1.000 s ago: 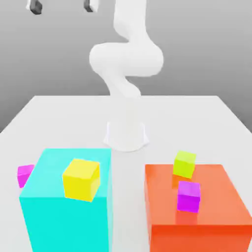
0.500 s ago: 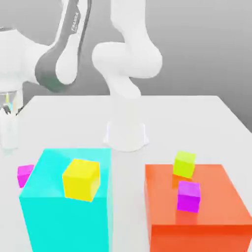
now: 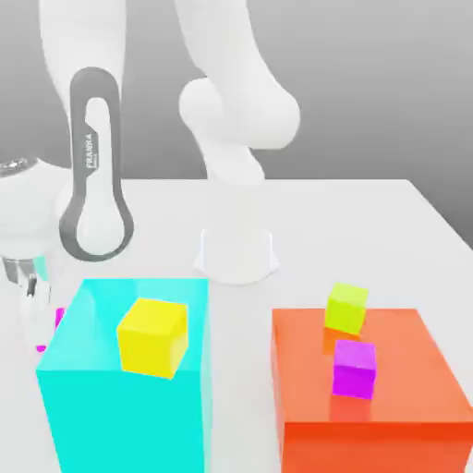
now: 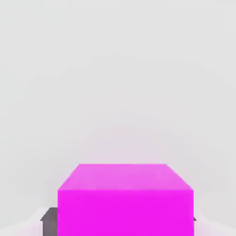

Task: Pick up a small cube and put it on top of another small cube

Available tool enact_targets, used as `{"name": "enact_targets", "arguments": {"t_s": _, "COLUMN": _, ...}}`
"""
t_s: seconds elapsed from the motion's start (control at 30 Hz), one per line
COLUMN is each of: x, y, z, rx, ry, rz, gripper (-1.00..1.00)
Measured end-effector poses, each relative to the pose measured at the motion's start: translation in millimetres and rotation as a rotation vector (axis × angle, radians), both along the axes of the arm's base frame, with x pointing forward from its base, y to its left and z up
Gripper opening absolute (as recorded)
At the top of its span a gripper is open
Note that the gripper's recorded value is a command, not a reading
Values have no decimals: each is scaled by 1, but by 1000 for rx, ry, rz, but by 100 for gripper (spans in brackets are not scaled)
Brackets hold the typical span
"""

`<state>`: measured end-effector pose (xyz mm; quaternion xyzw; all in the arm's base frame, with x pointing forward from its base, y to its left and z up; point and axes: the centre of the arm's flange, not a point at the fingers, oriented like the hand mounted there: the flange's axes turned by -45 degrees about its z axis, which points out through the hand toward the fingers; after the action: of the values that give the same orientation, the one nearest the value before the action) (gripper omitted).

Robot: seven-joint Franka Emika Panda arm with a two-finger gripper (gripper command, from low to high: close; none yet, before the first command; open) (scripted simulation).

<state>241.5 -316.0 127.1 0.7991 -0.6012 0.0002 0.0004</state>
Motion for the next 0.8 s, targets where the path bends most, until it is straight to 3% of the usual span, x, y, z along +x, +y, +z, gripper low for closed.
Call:
{"name": "enact_targets", "arguments": {"t_s": 0.27, "x": 10, "y": -4, "z": 70, "rx": -8, "ry": -16, "rz": 5, "gripper": -100}}
{"name": "enact_targets", "arguments": {"t_s": 0.57, "x": 181, "y": 60, "z": 181, "rx": 8, "ry": -45, "rz": 160, "gripper": -100}}
{"name": "enact_targets", "arguments": {"t_s": 0.8, "x": 273, "y": 178, "z": 290, "rx": 24, "ry": -45, "rz": 274, "gripper": -100}}
